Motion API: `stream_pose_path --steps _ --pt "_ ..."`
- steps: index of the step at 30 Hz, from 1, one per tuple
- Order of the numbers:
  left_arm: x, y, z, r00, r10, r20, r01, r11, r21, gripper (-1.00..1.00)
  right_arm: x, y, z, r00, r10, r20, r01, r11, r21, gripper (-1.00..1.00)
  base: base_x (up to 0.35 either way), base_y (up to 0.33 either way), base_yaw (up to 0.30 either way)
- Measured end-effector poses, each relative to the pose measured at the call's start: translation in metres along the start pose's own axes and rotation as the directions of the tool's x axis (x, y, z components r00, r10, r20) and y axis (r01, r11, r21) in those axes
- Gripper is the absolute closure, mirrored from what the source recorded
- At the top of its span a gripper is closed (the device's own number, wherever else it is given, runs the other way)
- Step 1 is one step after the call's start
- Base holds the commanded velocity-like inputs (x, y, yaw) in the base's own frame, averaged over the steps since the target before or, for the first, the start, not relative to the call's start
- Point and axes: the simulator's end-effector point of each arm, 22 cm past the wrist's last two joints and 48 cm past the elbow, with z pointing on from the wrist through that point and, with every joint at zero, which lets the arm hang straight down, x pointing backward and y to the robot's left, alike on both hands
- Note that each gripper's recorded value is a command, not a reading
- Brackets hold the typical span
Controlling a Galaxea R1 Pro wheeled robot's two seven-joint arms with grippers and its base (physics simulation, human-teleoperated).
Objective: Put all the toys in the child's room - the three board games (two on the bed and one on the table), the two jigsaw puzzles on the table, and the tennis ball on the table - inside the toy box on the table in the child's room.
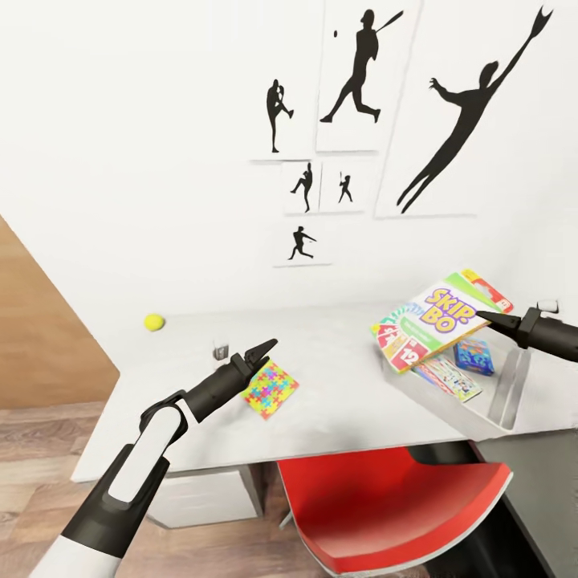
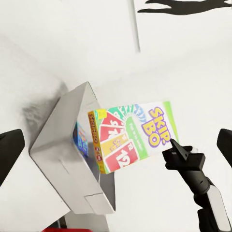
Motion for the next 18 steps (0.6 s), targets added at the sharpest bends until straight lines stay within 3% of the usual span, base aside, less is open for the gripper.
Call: stream_pose_path --steps 11,14,18 --pt "0.000 0.000 0.000 1.000 0.001 0.000 -0.001 1.000 -0.001 -1.00 0.001 -0.002 0.001 1.000 0.017 0.001 -0.017 1.000 -0.007 1.00 0.000 0.000 -0.069" --pt "0.000 0.001 0.000 1.000 0.002 0.000 -0.002 1.000 -0.002 -1.00 -0.002 -0.015 0.000 0.999 0.053 0.011 -0.054 0.999 0.009 1.00 0.000 0.000 -0.020" --pt "0.000 0.001 0.000 1.000 0.004 -0.001 -0.004 1.000 -0.003 -1.00 -0.022 -0.016 0.004 0.995 0.089 0.041 -0.089 0.996 -0.008 1.00 0.000 0.000 -0.011"
